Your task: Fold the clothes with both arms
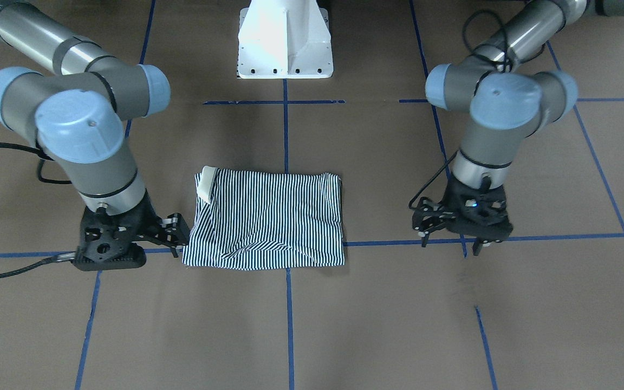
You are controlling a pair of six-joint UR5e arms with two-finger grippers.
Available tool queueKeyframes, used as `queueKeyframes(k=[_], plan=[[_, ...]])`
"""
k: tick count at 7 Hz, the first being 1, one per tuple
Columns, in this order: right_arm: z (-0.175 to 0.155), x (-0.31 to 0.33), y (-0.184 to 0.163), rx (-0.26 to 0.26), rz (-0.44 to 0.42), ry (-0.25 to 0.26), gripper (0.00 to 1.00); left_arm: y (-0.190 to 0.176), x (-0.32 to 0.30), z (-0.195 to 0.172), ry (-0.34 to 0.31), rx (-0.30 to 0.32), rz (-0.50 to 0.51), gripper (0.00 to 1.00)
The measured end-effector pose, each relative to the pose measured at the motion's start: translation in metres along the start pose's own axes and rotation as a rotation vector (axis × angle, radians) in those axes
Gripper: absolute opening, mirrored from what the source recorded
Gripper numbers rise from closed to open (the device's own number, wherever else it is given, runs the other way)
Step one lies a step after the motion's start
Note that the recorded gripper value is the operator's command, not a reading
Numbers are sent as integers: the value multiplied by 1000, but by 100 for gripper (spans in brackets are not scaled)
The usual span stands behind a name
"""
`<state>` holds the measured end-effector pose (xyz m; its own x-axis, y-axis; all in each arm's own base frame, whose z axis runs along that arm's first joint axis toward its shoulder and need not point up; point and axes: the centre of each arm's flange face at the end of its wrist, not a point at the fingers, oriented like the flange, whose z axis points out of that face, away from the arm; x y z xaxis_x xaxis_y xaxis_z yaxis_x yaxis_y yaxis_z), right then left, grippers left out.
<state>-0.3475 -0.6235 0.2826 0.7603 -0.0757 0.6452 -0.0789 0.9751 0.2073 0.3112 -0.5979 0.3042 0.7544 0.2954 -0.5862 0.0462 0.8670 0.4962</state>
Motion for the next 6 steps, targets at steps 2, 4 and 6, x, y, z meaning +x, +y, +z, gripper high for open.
queueKeyframes(k=[2,4,6], plan=[[-31,126,15,-32,-127,21,100,21,-95,-85,-48,-35,125,100],[-50,286,45,-92,-252,26,100,56,-226,-139,-88,-88,249,100],[-49,426,116,-156,-222,10,100,121,-322,-157,-79,-151,207,100]])
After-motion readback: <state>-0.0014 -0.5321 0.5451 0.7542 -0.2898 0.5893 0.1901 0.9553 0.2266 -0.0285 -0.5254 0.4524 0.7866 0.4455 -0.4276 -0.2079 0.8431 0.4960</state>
